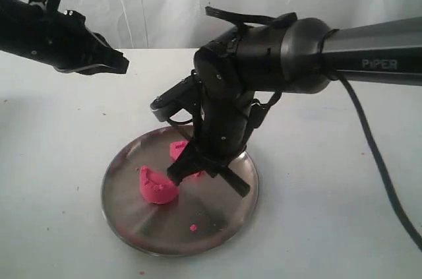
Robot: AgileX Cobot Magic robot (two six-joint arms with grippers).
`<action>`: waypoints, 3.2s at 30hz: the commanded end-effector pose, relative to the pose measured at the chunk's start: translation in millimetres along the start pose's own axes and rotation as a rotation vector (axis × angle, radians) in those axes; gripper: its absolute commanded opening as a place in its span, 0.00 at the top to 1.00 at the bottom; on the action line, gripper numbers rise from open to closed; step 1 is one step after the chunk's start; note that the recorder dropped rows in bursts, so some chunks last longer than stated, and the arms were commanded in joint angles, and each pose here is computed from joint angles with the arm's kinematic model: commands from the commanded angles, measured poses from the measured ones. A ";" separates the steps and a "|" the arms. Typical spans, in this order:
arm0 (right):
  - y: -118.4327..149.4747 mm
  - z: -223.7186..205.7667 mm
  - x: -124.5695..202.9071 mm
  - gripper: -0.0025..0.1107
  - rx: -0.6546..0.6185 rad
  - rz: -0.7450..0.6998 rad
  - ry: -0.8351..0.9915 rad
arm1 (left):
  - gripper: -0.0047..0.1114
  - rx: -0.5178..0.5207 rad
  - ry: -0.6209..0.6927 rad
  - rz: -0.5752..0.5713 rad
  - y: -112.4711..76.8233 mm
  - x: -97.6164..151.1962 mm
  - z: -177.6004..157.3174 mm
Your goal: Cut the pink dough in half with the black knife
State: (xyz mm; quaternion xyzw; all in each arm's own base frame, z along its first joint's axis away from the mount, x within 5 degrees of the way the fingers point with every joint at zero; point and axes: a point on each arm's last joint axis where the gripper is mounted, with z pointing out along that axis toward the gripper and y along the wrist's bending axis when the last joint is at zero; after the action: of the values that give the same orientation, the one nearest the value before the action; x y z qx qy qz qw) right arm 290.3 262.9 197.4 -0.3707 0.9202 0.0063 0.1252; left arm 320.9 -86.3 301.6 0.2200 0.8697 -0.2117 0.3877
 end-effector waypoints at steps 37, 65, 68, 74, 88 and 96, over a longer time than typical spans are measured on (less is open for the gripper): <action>-7.2 -41.7 92.4 0.98 -0.339 0.879 -0.567 | 0.96 0.099 0.024 0.010 -18.6 0.6 -18.6; -8.8 -45.6 100.5 0.98 -0.233 0.597 -0.655 | 0.96 0.086 0.013 0.012 -17.4 -0.4 -18.5; -4.4 -45.1 101.0 0.98 -0.361 0.699 -0.627 | 0.96 0.086 0.013 0.012 -17.4 -0.4 -18.5; -8.6 -33.3 106.7 0.98 -0.328 0.803 -0.582 | 0.96 0.086 0.013 0.012 -17.4 -0.4 -18.5; 1.4 -25.4 106.5 0.98 -0.378 0.633 -0.554 | 0.96 0.086 0.013 0.014 -17.5 -0.3 -18.5; -10.2 -20.4 112.7 0.98 -0.238 0.715 -0.512 | 0.96 0.086 0.013 0.014 -17.5 -0.3 -18.5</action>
State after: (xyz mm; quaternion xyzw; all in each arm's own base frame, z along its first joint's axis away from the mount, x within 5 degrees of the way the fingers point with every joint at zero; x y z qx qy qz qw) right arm 211.8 183.3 193.1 -0.0579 0.9187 0.2682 0.2841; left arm 304.2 -89.3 314.6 0.2463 0.8630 -0.2354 0.3730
